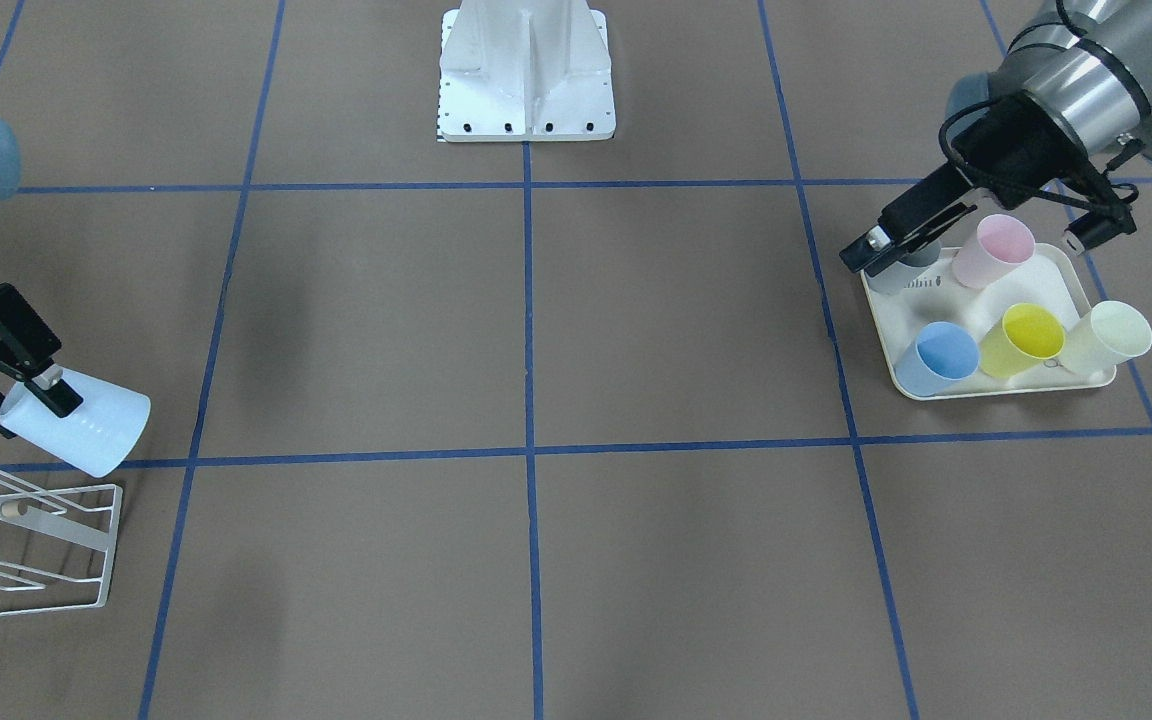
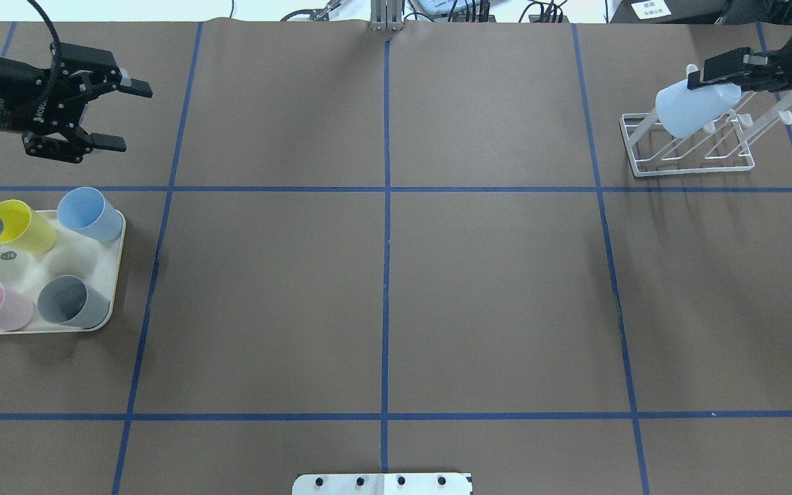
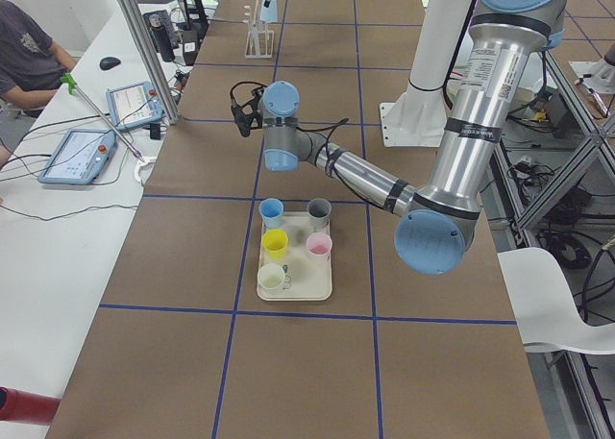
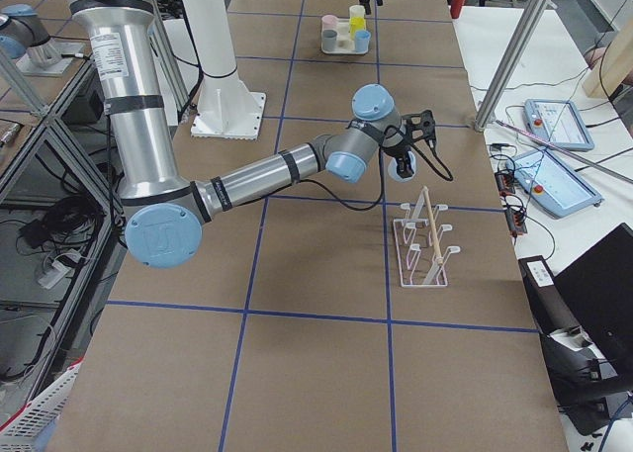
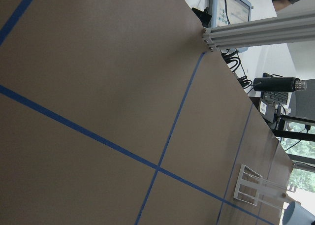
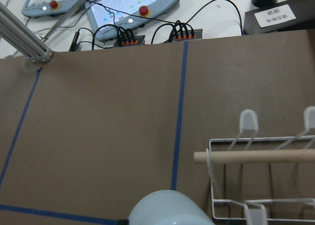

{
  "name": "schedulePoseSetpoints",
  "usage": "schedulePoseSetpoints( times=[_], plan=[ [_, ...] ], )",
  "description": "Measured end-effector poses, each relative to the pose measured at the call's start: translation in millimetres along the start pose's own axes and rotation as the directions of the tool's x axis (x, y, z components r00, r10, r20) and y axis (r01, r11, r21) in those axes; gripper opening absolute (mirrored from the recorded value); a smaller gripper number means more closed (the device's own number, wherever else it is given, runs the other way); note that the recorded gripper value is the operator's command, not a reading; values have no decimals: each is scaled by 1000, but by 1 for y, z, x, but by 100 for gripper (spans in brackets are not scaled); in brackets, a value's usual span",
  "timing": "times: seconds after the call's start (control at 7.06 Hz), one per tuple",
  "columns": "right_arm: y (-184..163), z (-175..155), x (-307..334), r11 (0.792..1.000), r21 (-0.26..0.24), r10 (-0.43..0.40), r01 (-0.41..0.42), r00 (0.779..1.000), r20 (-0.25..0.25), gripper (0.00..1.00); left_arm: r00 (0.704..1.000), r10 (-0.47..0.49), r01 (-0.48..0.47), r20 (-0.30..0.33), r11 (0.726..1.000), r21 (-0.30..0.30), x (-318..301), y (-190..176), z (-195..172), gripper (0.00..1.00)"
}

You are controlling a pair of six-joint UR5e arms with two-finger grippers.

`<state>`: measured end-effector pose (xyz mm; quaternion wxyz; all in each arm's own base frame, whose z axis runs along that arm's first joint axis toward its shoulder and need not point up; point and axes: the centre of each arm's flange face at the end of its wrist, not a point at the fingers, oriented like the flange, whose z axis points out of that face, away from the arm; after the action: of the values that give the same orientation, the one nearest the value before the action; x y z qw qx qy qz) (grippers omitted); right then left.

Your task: Transfer IKEA cup to right arm and place on rack

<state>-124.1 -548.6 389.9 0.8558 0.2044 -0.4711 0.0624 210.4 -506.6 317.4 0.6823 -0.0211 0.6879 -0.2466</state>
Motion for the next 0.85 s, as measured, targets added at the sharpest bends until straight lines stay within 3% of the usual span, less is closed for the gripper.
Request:
schedulePoseSetpoints(
  times=[0.28, 0.85],
  plan=[
    [-3, -1, 16, 993, -97, -82, 72, 992, -97, 23, 1000, -1, 1, 8, 1000, 1, -2, 0, 2, 100],
    [-5, 21, 37, 987, -133, -115, 92, 977, -178, 23, 1000, -1, 1, 9, 1000, 1, -4, 1, 2, 100]
  ],
)
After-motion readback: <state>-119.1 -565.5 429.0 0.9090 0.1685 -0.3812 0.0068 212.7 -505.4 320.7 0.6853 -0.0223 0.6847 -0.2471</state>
